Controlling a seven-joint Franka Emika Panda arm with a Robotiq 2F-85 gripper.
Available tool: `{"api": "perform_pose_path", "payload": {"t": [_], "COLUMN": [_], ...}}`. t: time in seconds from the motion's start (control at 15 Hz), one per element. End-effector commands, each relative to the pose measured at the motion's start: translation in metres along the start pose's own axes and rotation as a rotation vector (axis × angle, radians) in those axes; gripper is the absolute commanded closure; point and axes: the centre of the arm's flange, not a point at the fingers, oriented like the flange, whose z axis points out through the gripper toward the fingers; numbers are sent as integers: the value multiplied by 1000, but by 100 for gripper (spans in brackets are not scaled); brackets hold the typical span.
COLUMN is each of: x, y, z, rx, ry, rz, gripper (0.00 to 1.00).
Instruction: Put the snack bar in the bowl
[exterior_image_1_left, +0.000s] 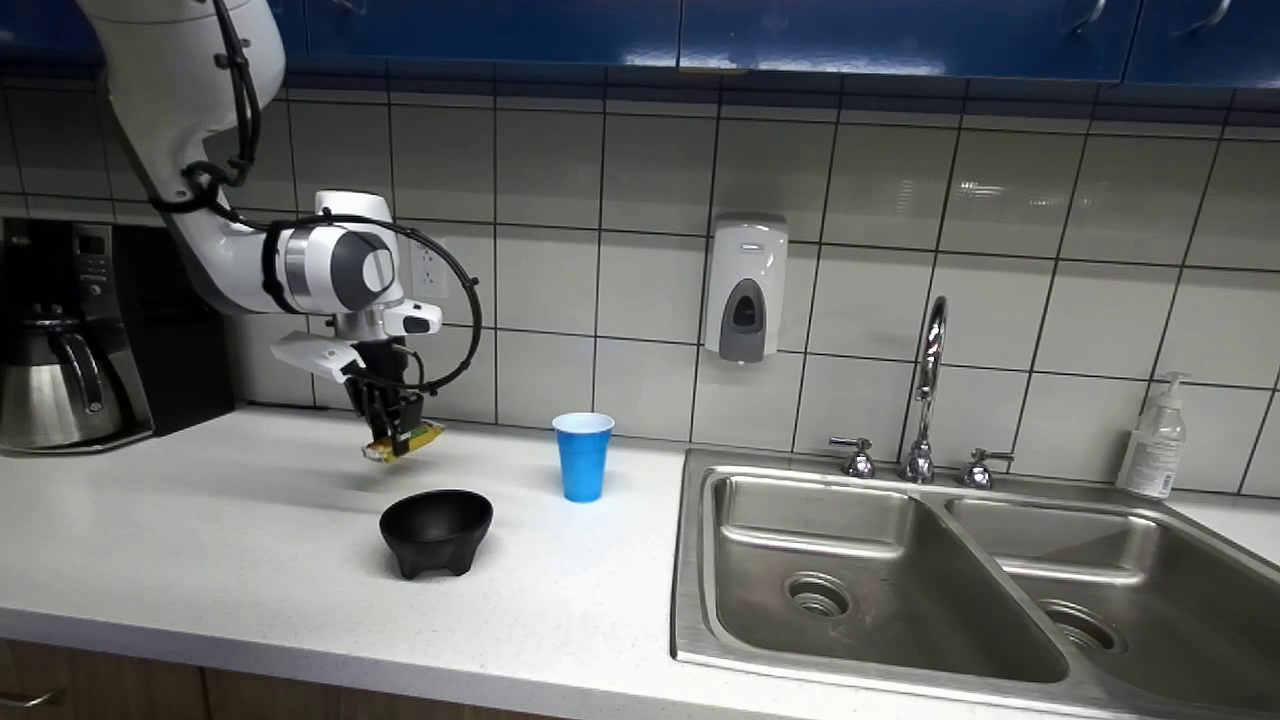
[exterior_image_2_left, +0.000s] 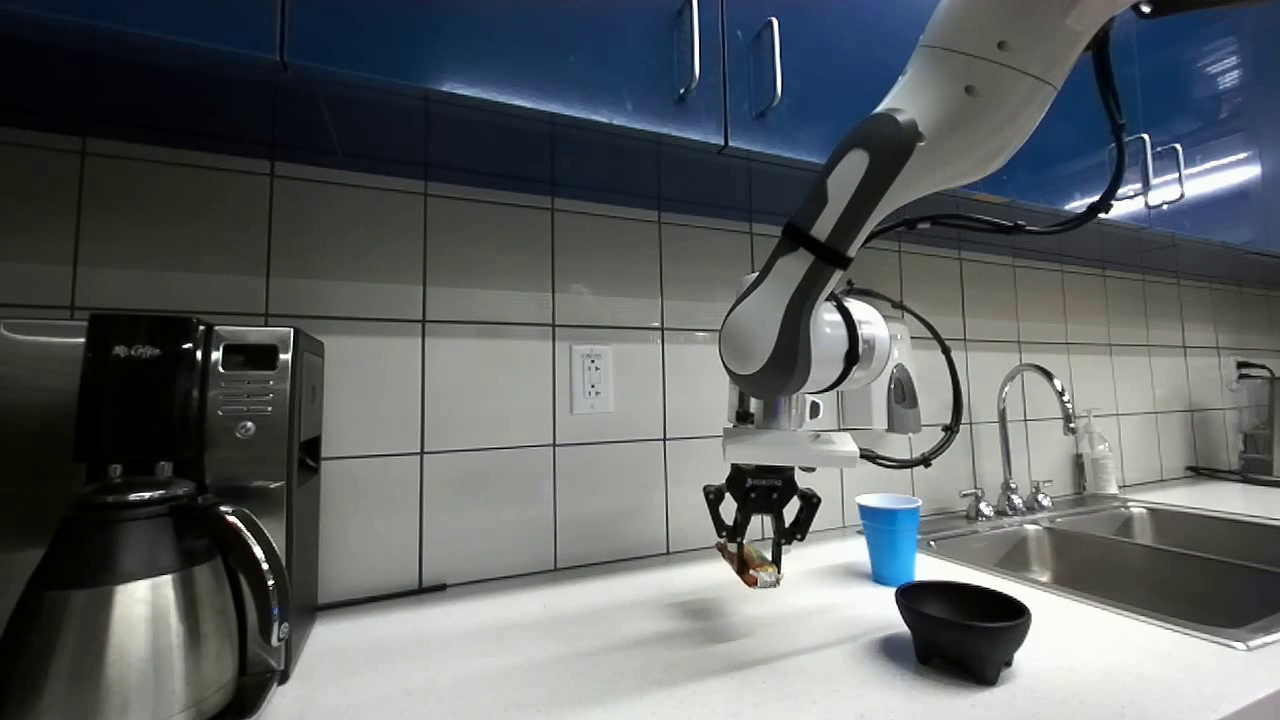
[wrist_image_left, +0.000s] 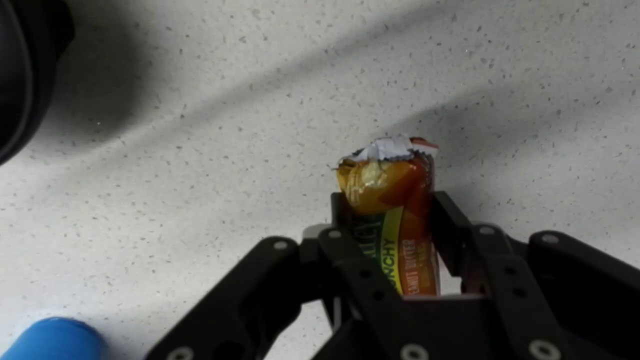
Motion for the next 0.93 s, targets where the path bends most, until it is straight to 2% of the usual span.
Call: {"api": "perform_pose_path", "payload": {"t": [0.0,0.53,0.87], "x": [-18,-35,-46], "y": [32,71,86], "z": [-27,-63,-63], "rx": [37,44,44], "ry": [20,40,20], "rz": [-4,-48,-109], "gripper": [82,82,82]}}
